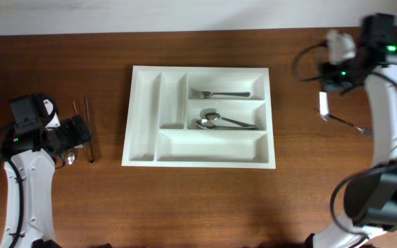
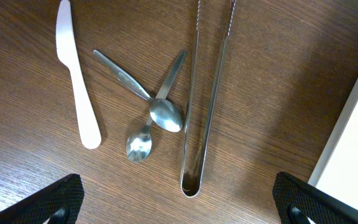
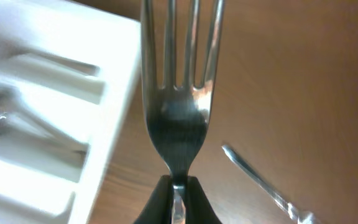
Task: Pack container
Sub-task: 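Carry the fork toward the tray's upper right compartment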
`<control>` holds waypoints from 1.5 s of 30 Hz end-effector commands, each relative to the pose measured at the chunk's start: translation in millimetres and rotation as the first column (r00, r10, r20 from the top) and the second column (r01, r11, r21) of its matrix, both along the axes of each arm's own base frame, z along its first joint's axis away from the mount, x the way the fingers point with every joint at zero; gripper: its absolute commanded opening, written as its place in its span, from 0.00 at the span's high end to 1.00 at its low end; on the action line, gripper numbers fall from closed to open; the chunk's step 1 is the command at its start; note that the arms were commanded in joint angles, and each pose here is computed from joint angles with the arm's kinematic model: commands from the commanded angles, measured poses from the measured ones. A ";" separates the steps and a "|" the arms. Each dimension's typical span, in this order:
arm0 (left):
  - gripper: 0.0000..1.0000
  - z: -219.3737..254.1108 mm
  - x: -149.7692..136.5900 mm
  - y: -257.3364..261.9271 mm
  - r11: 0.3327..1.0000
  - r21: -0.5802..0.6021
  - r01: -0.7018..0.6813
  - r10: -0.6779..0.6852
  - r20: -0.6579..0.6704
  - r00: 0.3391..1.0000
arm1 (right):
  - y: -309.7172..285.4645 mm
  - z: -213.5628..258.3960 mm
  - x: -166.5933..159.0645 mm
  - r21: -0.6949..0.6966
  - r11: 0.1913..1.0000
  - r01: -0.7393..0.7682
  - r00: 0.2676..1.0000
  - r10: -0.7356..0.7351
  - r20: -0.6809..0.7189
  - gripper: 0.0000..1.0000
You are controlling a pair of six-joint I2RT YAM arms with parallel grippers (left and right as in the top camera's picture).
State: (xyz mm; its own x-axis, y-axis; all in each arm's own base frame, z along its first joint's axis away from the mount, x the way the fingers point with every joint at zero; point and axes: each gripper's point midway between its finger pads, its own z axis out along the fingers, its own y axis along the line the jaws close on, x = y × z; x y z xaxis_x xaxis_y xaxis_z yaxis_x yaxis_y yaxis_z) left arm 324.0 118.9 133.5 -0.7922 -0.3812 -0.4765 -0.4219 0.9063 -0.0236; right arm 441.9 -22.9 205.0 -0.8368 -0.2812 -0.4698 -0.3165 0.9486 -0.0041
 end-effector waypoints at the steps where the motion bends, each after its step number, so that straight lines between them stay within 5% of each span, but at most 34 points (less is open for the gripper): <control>1: 0.01 5.4 4.5 1.4 1.000 0.002 0.011 -0.011 0.016 1.000 | 67.8 11.8 3.5 -0.095 0.923 -0.372 0.921 0.379 0.084 0.96; 6: 0.01 5.4 4.5 1.4 1.000 0.002 0.011 -0.011 0.016 1.000 | 137.4 -2.7 12.9 -0.243 0.710 -0.662 0.710 0.697 0.103 0.96; 12: 0.01 5.4 4.6 1.5 1.000 0.002 0.011 -0.011 0.016 1.000 | 181.9 -35.8 32.0 -0.360 0.492 -0.793 0.498 0.863 0.083 0.96; 26: 0.01 5.4 4.5 1.4 1.000 0.002 0.011 -0.011 0.016 1.000 | 196.7 -116.4 72.3 -0.348 0.486 -0.802 0.494 0.866 0.073 0.93; 28: 0.01 5.4 4.5 1.4 1.000 0.002 0.011 -0.011 0.016 1.000 | 199.1 -111.5 73.1 -0.338 0.521 -0.784 0.526 0.846 0.085 0.70; 36: 0.01 5.4 4.5 1.4 1.000 0.002 0.011 -0.011 0.016 1.000 | 175.7 -31.1 75.0 -0.174 0.883 -0.435 0.869 0.463 0.177 0.51; 41: 0.01 5.4 4.5 1.4 1.000 0.002 0.011 -0.011 0.016 1.000 | 143.5 20.4 46.9 -0.057 0.970 -0.236 0.957 0.242 0.160 0.40; 43: 0.01 5.4 4.5 1.4 1.000 0.002 0.011 -0.011 0.016 1.000 | 127.7 26.2 36.6 -0.053 0.977 -0.207 0.968 0.213 0.135 0.46; 45: 0.01 5.4 4.5 1.4 1.000 0.002 0.011 -0.011 0.016 1.000 | 103.7 26.5 34.0 -0.008 0.998 -0.063 0.993 0.064 0.103 0.66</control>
State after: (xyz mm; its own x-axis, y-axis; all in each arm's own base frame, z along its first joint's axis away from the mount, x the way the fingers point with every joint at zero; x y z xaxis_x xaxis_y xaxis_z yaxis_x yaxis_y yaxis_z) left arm 323.9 118.8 133.4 -0.7924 -0.3813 -0.4762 -0.4219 0.9063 -0.0236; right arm 474.1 110.3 218.1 -0.6693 -0.5200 -0.5307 -0.5584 0.8232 -0.1025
